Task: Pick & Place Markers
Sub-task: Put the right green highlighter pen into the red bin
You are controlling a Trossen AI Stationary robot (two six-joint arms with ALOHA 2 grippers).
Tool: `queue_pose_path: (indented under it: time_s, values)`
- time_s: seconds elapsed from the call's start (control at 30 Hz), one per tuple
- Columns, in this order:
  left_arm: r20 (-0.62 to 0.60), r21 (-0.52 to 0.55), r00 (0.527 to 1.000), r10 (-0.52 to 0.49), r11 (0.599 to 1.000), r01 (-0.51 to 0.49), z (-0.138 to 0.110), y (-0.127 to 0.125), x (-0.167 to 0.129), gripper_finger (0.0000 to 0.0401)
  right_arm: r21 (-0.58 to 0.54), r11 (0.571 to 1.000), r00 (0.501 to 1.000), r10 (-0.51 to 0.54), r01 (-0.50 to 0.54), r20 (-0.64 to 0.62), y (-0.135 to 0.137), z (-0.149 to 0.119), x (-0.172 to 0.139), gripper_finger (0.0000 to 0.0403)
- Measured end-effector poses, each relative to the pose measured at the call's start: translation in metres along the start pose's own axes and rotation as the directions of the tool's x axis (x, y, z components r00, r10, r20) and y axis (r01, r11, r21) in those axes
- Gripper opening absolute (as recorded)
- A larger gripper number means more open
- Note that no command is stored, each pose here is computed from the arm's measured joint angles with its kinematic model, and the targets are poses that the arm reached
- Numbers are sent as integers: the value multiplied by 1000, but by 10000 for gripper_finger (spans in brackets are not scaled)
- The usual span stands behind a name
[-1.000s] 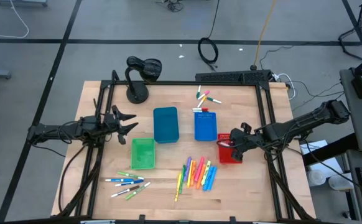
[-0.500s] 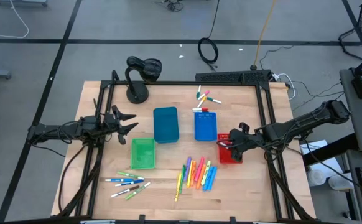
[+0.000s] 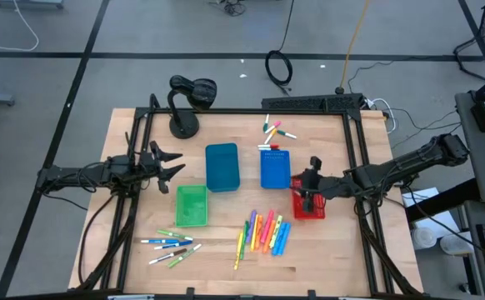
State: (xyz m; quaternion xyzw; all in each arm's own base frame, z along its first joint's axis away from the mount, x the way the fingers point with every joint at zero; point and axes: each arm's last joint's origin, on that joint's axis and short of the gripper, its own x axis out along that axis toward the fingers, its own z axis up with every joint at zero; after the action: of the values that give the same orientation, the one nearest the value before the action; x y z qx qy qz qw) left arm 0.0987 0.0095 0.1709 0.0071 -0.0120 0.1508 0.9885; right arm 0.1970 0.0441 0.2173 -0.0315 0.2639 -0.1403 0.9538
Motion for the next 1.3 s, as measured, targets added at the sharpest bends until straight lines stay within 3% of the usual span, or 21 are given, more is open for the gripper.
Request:
queue_pose_path:
  time_s: [0.1, 0.2, 0.4, 0.57, 0.7, 0.87, 1.0, 1.3]
  values:
    - [0, 0, 1000, 0, 1000, 0, 0, 0, 0, 184, -97, 980, 981, -166, 176, 96, -4, 8, -1, 167]
    - [0, 0, 1000, 0, 1000, 0, 0, 0, 0, 184, -117, 941, 939, -293, 316, 180, -7, 15, -2, 183]
    - [0, 0, 1000, 0, 1000, 0, 0, 0, 0, 184, -36, 923, 878, -353, 384, 325, -15, 15, 2, 188]
    - [0, 0, 1000, 0, 1000, 0, 0, 0, 0, 184, 20, 901, 842, -413, 434, 348, -38, 10, 12, 186]
    - [0, 0, 1000, 0, 1000, 0, 0, 0, 0, 184, 33, 918, 877, -388, 395, 285, -69, 18, 23, 185]
    - [0, 0, 1000, 0, 1000, 0, 0, 0, 0, 184, 93, 935, 929, -351, 341, 117, -124, 37, 28, 185]
    - [0, 0, 1000, 0, 1000, 0, 0, 0, 0, 184, 121, 941, 946, -322, 317, 31, -162, 40, 37, 185]
    - [0, 0, 1000, 0, 1000, 0, 0, 0, 0, 184, 136, 953, 936, -228, 272, -270, -214, -1, 96, 185]
